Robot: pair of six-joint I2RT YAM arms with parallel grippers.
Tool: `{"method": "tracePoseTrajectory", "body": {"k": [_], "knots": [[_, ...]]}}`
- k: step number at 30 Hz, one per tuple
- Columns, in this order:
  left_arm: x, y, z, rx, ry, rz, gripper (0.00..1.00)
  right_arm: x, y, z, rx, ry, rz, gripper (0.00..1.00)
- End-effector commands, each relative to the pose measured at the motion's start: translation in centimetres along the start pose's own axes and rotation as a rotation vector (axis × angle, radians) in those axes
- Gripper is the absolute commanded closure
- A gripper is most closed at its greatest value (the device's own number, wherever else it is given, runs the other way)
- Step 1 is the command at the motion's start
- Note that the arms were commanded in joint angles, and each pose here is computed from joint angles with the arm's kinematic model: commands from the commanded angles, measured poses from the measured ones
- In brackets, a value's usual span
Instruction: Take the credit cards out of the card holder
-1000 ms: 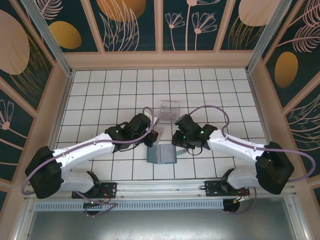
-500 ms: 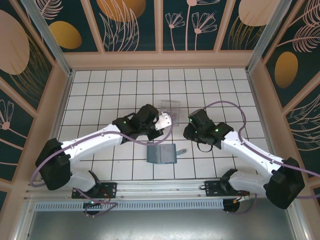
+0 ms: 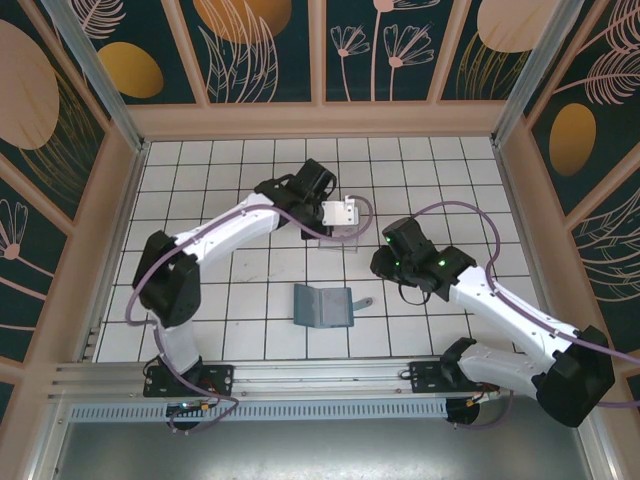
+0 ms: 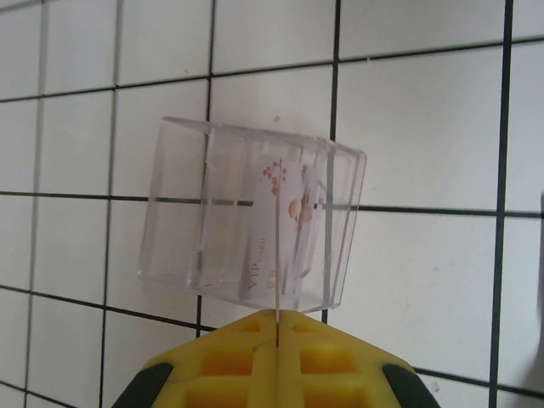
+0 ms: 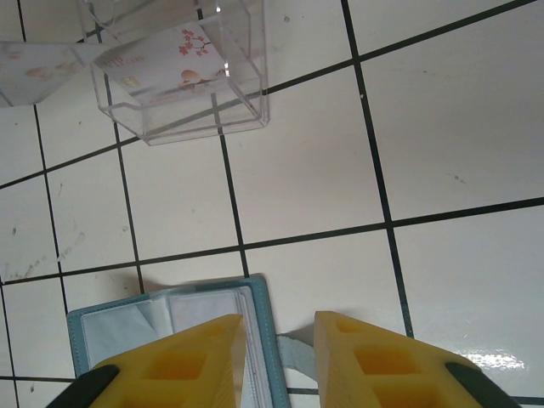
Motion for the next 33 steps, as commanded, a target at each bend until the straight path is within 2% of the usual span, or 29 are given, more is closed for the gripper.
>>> {"method": "tracePoseTrajectory", "body": {"k": [1, 16, 27, 32, 33], "knots": [[0.4, -0.5, -0.4, 0.047, -0.032, -0.148, 1.0, -0.5, 0.2, 0.1, -0.022, -0.024, -0.023, 0.72], [2.0, -5.6, 0.3, 0.138, -0.024, -0.257, 1.0, -0.8, 0.1, 0.2, -0.017, -0.042, -0.031, 0.71], [2.2, -7.6, 1.0, 0.102, -0.007, -0.327, 1.0, -1.0, 0.0, 0.3, -0.02, -0.047, -0.031, 0.71], [2.3, -8.4, 0.9, 0.127, 0.008, -0.335, 1.0, -0.9, 0.0, 0.3, -0.017, -0.046, -0.031, 0.72], [2.4, -8.4, 0.9, 0.13, 0.006, -0.328, 0.97, -0.9, -0.1, 0.4, -0.017, -0.044, -0.029, 0.72]]}}
Point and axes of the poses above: each hand's point on the last joint's axis, 136 mm out from that joint toward the fingers, its own y axis back along the fingers, its own x axis along the line the jaws close on, z = x × y, the point moved 9 cm from there along y, back along the fingers, and after that the axes turned 9 degrees about y, right-handed, at the moved point
